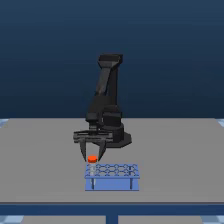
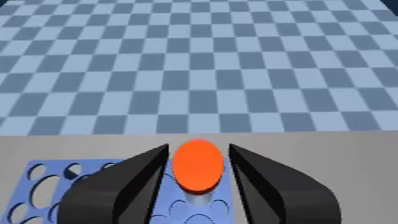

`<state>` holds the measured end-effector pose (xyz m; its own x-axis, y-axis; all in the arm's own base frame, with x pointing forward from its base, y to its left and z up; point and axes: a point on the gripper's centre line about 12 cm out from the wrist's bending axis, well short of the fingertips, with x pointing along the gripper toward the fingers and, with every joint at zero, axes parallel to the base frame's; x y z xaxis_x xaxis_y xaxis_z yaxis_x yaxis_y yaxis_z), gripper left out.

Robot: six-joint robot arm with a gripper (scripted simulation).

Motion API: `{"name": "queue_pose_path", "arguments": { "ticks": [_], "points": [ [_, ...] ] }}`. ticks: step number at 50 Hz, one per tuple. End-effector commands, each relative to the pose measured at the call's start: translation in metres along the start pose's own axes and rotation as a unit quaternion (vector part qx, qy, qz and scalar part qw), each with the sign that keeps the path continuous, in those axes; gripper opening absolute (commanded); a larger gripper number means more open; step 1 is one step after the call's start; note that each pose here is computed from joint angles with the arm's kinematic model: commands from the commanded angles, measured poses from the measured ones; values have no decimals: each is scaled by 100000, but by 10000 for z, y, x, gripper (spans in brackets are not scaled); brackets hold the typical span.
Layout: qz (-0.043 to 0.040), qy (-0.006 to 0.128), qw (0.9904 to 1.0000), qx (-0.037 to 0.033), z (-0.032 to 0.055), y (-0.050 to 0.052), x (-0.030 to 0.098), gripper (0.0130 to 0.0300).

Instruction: Pick up the centrifuge tube on the rack

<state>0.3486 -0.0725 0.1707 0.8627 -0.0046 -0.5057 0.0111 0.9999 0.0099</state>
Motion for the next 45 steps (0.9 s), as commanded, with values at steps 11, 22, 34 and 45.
{"name": "queue_pose_path", "arguments": {
  "ticks": [11, 22, 34, 45],
  "points": [
    [224, -329, 99997, -705, -51, 5, 34, 300],
    [224, -329, 99997, -705, -58, 5, 38, 300],
    [224, -329, 99997, -705, -58, 5, 38, 130],
    [224, -329, 99997, -705, -58, 5, 38, 130]
  ]
}}
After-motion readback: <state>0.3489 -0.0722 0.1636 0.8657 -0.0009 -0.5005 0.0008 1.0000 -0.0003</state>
